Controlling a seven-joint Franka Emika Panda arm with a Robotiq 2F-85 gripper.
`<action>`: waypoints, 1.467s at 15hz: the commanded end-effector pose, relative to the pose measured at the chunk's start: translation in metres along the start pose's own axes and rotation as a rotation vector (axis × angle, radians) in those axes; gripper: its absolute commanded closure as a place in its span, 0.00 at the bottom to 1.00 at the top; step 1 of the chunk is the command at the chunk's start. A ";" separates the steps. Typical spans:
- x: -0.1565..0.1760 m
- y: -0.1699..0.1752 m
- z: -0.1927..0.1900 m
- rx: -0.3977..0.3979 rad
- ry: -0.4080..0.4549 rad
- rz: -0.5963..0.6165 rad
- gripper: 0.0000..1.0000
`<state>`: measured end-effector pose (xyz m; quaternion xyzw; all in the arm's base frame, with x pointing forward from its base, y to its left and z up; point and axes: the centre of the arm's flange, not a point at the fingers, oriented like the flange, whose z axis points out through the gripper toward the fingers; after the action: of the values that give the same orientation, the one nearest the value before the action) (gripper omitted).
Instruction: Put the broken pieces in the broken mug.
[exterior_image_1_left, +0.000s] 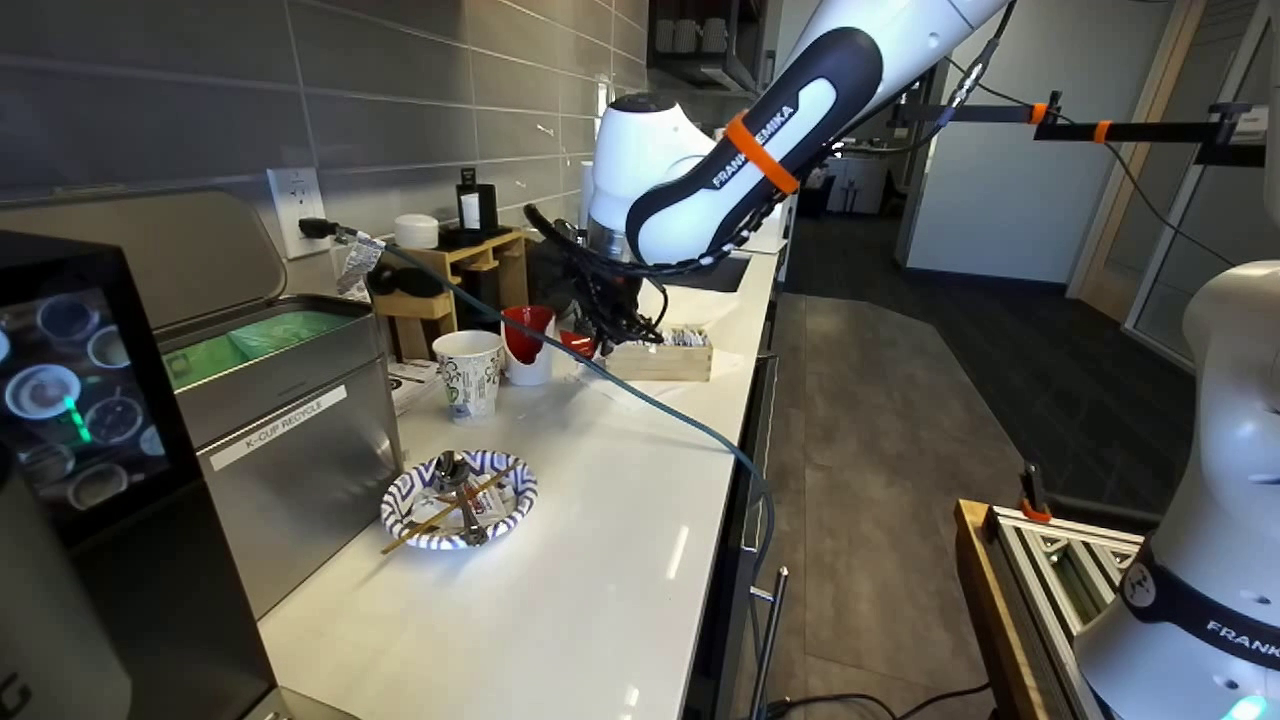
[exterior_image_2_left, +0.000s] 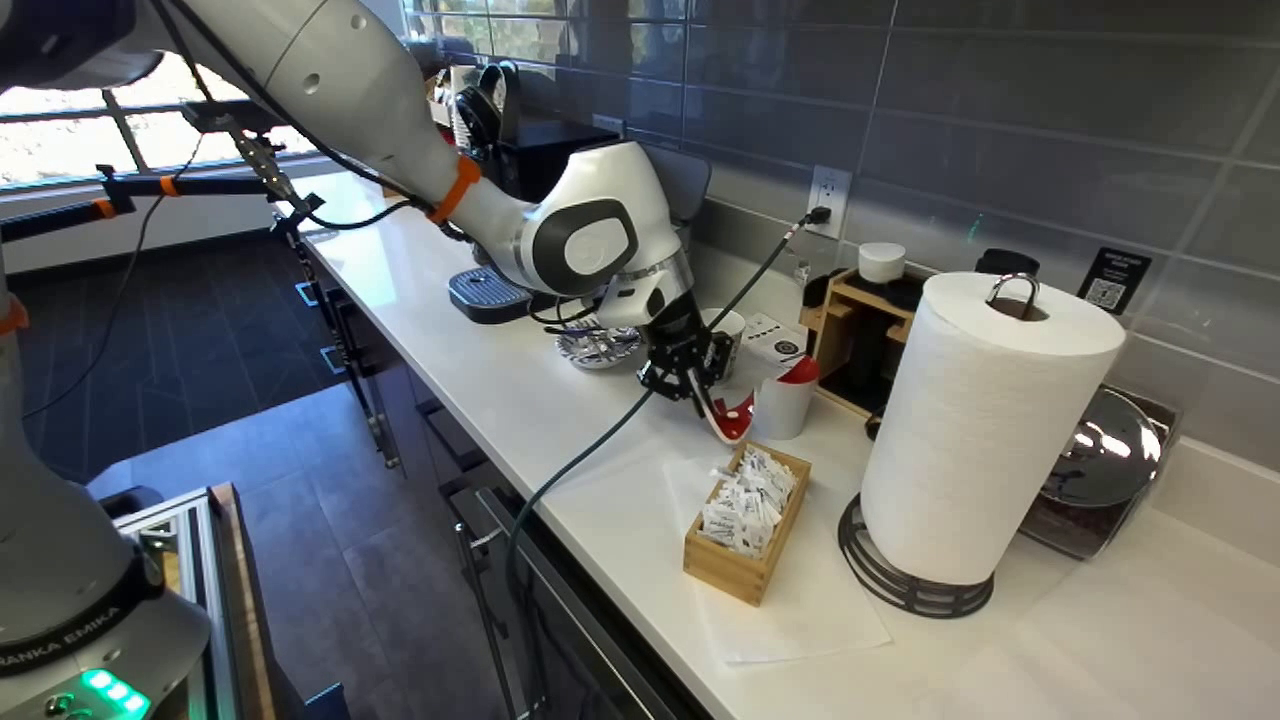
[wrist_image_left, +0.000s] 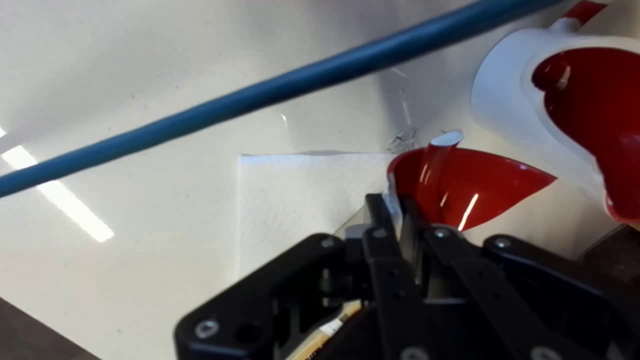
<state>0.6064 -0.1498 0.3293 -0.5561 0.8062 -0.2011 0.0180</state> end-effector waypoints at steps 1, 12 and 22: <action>0.002 0.015 -0.027 0.012 -0.010 -0.029 0.98; -0.060 -0.025 -0.044 0.098 -0.058 -0.026 0.98; -0.064 -0.034 -0.043 0.105 -0.064 -0.032 0.98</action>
<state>0.6362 -0.0921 0.3693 -0.5806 0.7812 -0.2193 0.0676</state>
